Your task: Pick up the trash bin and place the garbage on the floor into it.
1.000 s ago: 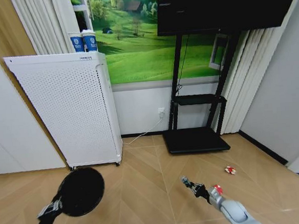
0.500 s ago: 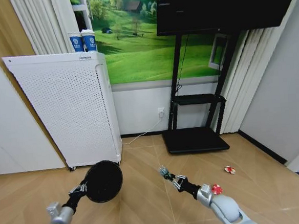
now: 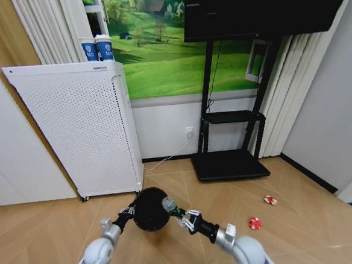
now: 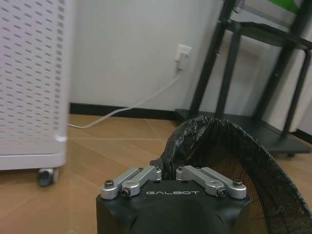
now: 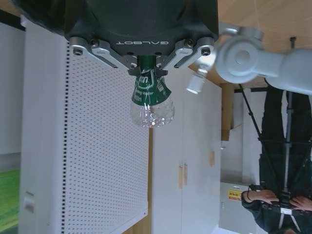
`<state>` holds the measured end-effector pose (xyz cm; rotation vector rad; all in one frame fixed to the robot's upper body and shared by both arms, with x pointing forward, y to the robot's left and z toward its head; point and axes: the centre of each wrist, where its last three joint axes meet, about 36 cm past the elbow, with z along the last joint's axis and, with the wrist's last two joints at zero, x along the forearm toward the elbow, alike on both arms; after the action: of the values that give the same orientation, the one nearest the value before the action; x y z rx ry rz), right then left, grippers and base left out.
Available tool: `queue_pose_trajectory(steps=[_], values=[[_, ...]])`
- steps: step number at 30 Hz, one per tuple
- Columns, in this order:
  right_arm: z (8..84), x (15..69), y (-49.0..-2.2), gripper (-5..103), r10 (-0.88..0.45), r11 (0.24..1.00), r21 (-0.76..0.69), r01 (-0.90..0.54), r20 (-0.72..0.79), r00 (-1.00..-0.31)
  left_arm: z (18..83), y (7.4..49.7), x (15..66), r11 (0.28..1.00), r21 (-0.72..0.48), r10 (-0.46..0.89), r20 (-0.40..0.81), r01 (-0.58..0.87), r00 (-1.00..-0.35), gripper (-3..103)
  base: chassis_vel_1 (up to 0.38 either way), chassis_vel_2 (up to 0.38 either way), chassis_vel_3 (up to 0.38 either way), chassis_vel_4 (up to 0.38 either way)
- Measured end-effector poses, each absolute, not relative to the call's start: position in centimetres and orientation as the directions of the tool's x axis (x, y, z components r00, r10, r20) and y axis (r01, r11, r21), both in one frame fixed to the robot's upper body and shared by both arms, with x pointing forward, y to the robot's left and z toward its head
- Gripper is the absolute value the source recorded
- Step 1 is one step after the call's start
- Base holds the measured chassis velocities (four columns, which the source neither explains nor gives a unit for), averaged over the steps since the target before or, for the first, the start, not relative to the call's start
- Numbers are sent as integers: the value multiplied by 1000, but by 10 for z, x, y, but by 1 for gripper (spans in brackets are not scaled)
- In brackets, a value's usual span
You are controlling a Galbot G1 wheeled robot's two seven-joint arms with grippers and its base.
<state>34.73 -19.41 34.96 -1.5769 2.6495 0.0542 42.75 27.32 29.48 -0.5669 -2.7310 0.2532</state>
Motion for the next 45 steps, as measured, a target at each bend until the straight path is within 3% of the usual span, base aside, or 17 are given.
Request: queue_pose_trajectory(steps=[4, 10, 16, 24, 29, 30, 32, 33, 35, 36, 39, 40, 43, 45], values=[[336, 350, -182, 13, -892, 449, 17, -893, -50, -450, 285, 238, 422, 879, -262, 468, 302, 400, -831, 7, 0, 0, 0, 0], [318, 358, -183, 13, -880, 473, 43, -880, -17, -474, 286, 223, 403, 860, -289, 500, 309, 421, -809, 7, 0, 0, 0, 0], [304, 370, -191, 13, -857, 514, 53, -856, 4, -515, 282, 237, 359, 874, -280, 476, 333, 396, -814, 7, 0, 0, 0, 0], [302, 367, -197, 10, -858, 514, 49, -856, 15, -514, 287, 259, 332, 894, -271, 435, 339, 356, -834, 7, 0, 0, 0, 0], [305, 361, -195, 29, -866, 499, 50, -865, 13, -499, 292, 266, 327, 899, -266, 424, 324, 348, -846, 7, 0, 0, 0, 0], [305, 361, -195, 29, -866, 499, 50, -865, 13, -499, 292, 266, 327, 899, -266, 424, 324, 348, -846, 7, 0, 0, 0, 0], [305, 357, -195, 40, -866, 499, 51, -865, 16, -499, 294, 266, 327, 898, -267, 425, 316, 350, -848, 7, 0, 0, 0, 0], [305, 357, -195, 40, -866, 499, 51, -865, 16, -499, 294, 266, 327, 898, -267, 425, 316, 350, -848, 7, 0, 0, 0, 0], [305, 356, -197, 51, -863, 505, 50, -862, 19, -504, 296, 266, 326, 897, -270, 425, 309, 349, -851, 7, 0, 0, 0, 0], [305, 356, -197, 51, -863, 505, 50, -862, 19, -504, 296, 266, 326, 897, -270, 425, 309, 349, -851, 7, 0, 0, 0, 0], [306, 356, -199, 67, -856, 516, 45, -855, 24, -516, 297, 267, 323, 894, -272, 430, 304, 355, -850, 7, 0, 0, 0, 0], [306, 356, -199, 67, -856, 516, 45, -855, 24, -516, 297, 267, 323, 894, -272, 430, 304, 355, -850, 7, 0, 0, 0, 0], [306, 356, -198, 84, -837, 547, 46, -836, 21, -547, 301, 271, 321, 899, -269, 418, 295, 346, -859, 7, 0, 0, 0, 0], [307, 356, -198, 84, -811, 585, 49, -810, 17, -584, 303, 274, 321, 903, -268, 408, 288, 336, -866, 7, 0, 0, 0, 0]])
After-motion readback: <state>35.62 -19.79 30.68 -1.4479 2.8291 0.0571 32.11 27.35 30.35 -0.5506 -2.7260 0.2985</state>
